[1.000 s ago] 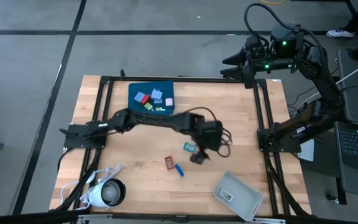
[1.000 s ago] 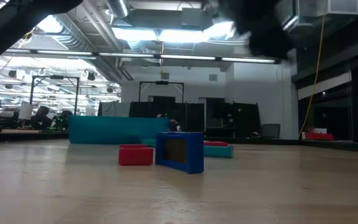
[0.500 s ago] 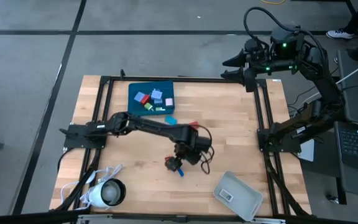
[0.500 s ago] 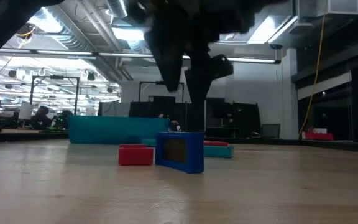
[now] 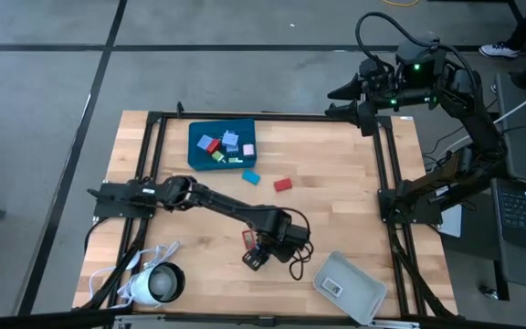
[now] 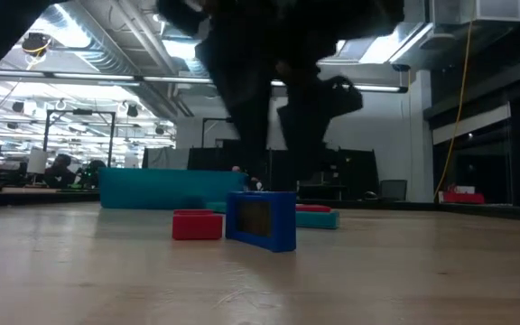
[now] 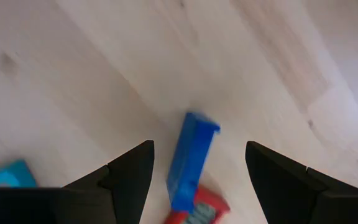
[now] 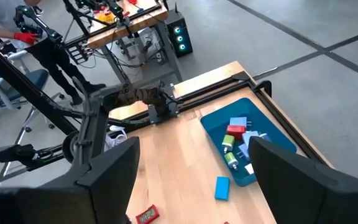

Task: Pick & Place Office items
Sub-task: Put the dark blue digital clock into the white bin

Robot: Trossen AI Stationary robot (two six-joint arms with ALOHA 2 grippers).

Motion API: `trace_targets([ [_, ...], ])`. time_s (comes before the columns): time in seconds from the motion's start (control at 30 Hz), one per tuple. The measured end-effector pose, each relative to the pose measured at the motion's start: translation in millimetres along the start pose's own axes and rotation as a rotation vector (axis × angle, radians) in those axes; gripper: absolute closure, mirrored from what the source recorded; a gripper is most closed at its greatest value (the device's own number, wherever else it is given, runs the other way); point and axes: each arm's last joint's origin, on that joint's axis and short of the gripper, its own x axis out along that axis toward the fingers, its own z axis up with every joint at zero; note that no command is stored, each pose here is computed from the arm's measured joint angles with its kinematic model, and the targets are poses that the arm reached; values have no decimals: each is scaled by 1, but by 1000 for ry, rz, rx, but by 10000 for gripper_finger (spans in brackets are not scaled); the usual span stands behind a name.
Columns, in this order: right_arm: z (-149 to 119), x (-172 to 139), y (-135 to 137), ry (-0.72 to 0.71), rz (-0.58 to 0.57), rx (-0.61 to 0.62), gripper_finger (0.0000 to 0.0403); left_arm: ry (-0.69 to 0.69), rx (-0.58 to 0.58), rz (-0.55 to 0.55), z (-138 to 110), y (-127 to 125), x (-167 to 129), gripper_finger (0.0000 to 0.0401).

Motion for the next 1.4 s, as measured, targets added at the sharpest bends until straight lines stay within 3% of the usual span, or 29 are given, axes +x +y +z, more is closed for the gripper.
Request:
trace_targets([
  [0.2,0,0,0,4,-1,15,99,85,-7,-41,-10,1,35,152],
  [0.33,-1,0,0,6,-1,20,99,127,-13,-10,-16,0,47,163],
  [0.43,-1,0,0,6,-2,21,99,120,-9,15,-15,1,47,209],
  [0.6,-1,0,0,5,-4,20,99,53,-18,33,-8,11,39,357],
  [0.8,0,0,0,2,-4,21,99,-32,-66,-20,-4,23,21,361],
  [0.97,0,0,0,1,-3,29,99,-165,-111,-28,4,39,-7,359],
  [1.23,0,0,0,1,-3,43,99,-610,-209,-61,16,86,-69,359],
  [1.4,0,0,0,1,-3,46,99,-839,-182,-114,28,94,-90,359],
])
